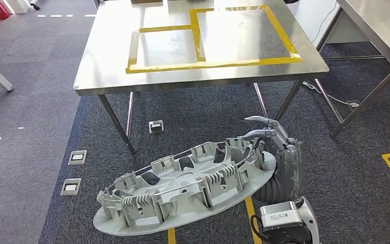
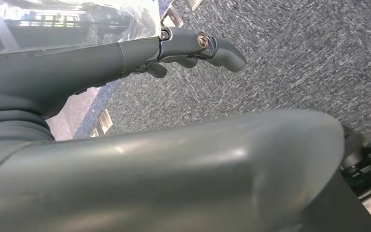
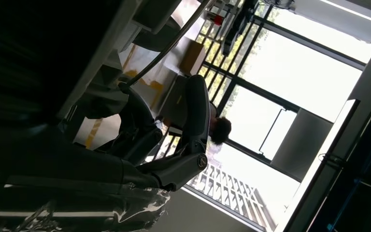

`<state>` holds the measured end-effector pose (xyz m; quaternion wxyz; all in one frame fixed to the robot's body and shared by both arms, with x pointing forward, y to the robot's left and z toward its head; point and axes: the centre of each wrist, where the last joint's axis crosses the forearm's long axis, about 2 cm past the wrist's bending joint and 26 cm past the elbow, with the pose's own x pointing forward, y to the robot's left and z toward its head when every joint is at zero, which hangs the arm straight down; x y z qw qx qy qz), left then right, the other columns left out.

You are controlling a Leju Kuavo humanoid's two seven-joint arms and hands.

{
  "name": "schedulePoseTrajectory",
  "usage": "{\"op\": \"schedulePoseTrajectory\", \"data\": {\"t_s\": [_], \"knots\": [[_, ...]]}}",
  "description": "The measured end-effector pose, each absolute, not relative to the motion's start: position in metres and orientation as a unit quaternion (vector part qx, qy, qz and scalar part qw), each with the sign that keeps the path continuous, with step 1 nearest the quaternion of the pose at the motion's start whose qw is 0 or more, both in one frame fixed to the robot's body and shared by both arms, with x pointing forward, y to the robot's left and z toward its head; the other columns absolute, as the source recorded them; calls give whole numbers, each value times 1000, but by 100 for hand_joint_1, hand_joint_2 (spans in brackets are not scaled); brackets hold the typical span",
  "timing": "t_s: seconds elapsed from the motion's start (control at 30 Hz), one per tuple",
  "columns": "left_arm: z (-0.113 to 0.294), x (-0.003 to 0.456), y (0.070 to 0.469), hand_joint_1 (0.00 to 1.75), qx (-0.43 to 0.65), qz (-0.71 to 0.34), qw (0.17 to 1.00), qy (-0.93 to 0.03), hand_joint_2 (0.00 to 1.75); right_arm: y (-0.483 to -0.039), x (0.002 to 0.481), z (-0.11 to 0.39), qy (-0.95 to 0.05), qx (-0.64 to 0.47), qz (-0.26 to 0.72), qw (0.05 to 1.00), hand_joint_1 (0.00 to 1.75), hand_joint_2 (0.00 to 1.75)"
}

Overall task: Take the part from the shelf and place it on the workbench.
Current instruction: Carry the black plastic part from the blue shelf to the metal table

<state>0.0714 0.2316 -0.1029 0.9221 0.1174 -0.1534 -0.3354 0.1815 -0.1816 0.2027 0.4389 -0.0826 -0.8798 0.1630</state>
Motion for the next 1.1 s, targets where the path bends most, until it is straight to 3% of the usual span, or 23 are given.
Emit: {"op": "schedulePoseTrajectory", "data": {"t_s": [1.1], "knots": [[-103, 72, 231, 0, 118, -335, 922, -154, 175, -181, 183, 201, -876, -83, 170, 444, 175, 175]]}}
